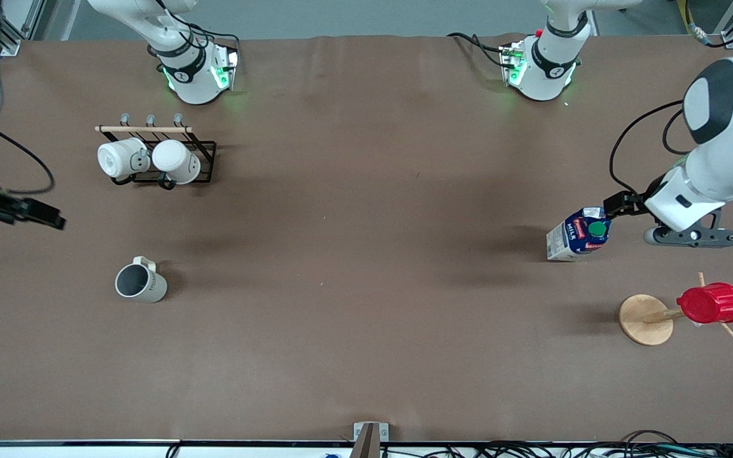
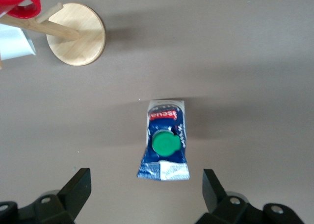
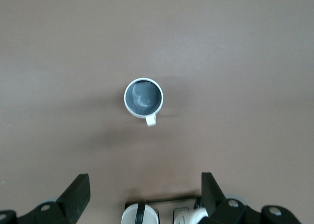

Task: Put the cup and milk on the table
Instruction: 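Lower the left gripper onto the milk carton while the right gripper reaches the mug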

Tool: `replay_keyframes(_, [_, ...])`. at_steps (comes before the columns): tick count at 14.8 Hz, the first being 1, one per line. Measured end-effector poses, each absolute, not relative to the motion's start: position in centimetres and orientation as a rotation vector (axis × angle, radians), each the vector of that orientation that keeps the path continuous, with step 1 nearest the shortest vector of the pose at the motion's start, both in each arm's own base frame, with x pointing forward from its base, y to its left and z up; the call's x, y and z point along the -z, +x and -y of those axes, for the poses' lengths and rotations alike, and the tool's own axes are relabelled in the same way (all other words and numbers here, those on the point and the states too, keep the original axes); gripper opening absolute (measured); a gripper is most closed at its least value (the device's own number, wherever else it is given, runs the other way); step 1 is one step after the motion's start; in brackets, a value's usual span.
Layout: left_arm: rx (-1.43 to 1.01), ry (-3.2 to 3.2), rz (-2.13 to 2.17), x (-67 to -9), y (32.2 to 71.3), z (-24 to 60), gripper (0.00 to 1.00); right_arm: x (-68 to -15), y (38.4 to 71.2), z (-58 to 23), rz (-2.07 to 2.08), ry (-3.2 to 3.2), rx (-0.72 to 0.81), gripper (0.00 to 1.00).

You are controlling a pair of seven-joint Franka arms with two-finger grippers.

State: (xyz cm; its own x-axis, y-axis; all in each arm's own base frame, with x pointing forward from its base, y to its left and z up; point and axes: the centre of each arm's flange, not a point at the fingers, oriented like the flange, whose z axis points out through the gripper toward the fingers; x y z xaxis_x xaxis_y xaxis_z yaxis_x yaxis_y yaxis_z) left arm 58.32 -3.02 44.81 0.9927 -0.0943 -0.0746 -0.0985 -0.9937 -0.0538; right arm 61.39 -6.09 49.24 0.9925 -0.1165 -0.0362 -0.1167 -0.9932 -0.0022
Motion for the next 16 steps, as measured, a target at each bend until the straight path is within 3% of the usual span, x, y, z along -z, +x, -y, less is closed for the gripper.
replay_keyframes(4, [-0.114,-3.079,-0.158,-41.6,59.3,3.2,1.00,-39.8,62.6,6.3,-0.091,-3.152,-0.028,1.00])
replay_keyframes(9, [-0.139,-3.082,-0.166,-37.4,60.1,3.3,1.00,-28.8,63.1,6.8,-0.044,-3.187,0.119,1.00])
replay_keyframes(16, [-0.185,-3.083,-0.174,-33.5,59.5,3.4,1.00,-24.8,63.0,7.3,-0.004,-3.204,0.166,0.98])
